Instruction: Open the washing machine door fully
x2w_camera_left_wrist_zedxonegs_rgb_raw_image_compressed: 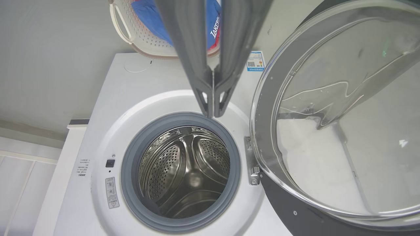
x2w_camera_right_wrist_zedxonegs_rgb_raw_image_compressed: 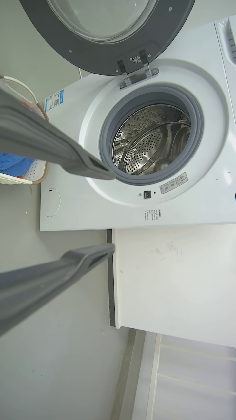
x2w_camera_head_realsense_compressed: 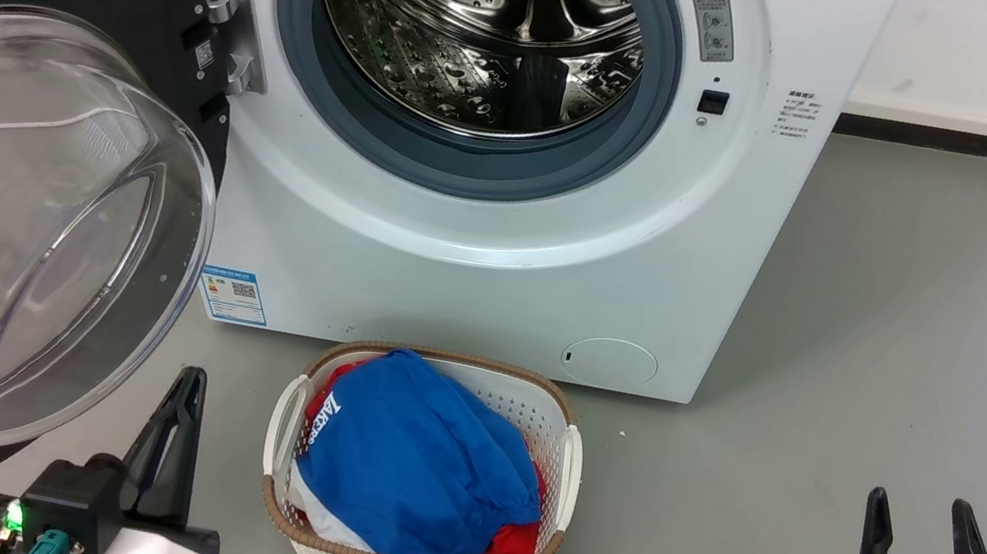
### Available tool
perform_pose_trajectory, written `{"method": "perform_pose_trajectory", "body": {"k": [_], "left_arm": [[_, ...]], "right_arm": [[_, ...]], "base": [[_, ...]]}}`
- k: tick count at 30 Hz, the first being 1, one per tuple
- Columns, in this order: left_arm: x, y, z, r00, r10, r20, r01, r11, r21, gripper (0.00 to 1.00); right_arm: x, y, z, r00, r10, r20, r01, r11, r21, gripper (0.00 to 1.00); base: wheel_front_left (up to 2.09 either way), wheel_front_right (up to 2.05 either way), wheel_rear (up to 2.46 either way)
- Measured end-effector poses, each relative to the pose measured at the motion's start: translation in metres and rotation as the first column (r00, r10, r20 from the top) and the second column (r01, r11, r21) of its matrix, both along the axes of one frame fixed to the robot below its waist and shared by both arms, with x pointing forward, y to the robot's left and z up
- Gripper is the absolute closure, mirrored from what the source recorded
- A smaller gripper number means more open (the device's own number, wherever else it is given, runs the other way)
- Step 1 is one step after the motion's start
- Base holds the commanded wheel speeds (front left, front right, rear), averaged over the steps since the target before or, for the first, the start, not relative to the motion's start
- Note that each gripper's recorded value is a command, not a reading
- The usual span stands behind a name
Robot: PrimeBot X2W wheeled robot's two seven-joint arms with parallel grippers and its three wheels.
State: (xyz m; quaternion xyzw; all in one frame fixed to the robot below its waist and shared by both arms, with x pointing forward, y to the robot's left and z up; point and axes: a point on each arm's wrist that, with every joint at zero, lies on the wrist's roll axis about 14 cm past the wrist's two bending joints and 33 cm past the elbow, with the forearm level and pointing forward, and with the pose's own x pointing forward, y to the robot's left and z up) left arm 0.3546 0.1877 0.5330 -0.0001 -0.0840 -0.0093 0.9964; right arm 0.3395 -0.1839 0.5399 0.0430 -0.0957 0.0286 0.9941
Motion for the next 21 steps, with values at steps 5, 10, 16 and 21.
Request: {"method": "perform_pose_trajectory", "body": {"k": [5,10,16,21], "left_arm": [[-0.0001,-0.0007,-0.0067,1.000,0.008,-0.021,-0.008,1.000,-0.002,0.00],[-0.0006,-0.0004,-0.0078,1.000,0.013,-0.024,-0.013,1.000,-0.012,0.00],[-0.0013,0.0005,-0.0091,0.999,0.023,-0.028,-0.024,1.000,-0.008,0.00],[-0.0011,0.0006,-0.0098,0.999,0.027,-0.030,-0.027,1.000,0.000,0.00]], "right_arm": [[-0.0016,-0.0034,-0.0016,1.000,-0.011,-0.005,0.011,1.000,0.002,0.00],[-0.0019,-0.0047,-0.0033,1.000,-0.014,-0.010,0.014,1.000,0.003,0.00],[-0.0014,-0.0045,-0.0048,1.000,-0.014,-0.015,0.014,1.000,0.008,0.00],[-0.0011,-0.0037,-0.0060,1.000,-0.011,-0.019,0.011,1.000,0.009,0.00]], "base": [[0.00,0.00,0.00],[0.00,0.00,0.00],[0.00,0.00,0.00],[0.00,0.00,0.00]]}}
